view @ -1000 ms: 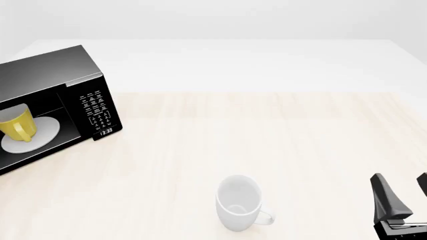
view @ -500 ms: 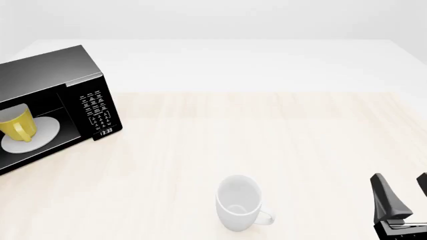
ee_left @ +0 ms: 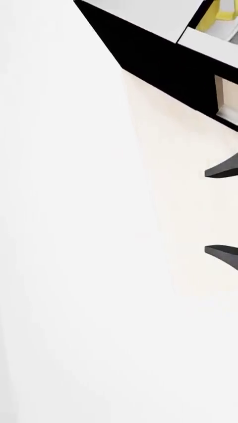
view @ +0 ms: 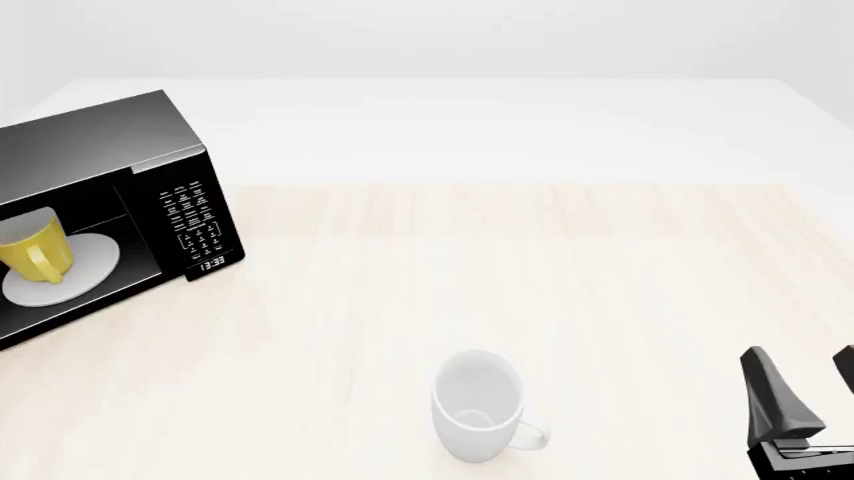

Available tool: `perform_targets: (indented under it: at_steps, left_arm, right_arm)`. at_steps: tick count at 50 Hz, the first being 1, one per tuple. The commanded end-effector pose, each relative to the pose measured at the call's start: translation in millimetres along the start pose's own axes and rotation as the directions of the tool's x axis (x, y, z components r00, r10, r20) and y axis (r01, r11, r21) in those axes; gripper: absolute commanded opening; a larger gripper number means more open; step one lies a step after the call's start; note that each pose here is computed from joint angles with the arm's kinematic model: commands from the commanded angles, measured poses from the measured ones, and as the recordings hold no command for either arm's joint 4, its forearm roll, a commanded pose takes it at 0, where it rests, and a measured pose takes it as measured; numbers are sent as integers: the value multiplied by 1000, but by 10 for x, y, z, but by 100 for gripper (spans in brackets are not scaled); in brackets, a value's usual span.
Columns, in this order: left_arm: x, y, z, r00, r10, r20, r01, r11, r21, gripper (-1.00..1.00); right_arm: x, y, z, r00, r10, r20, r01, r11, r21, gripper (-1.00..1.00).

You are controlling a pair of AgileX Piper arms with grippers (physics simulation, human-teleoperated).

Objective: Put the yellow and white mug in the microwave and close it.

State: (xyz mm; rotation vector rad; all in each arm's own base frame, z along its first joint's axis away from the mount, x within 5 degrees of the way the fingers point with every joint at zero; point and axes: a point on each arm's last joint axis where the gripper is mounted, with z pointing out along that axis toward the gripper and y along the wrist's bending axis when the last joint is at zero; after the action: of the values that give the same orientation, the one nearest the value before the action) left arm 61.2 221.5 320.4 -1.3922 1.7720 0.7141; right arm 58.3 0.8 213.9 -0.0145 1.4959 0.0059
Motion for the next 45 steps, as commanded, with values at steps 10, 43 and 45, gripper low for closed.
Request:
perform_targets:
  at_steps: [10,43,45]
  left_arm:
    - [296,-30,216,994,73,-83,-72,997,17,100]
    - [559,-456,372,976,132,-173,-105,981,161,100]
    - [577,-493,379,974,141,-176,-110,979,173,100]
  right_arm:
    - [0,0,0,1000,0,0,0,1000,0,100]
    - [0,1,0,1000,-1,0,1,1000,-1,100]
    - [0,0,2,1000,0,-1,0,1000,-1,100]
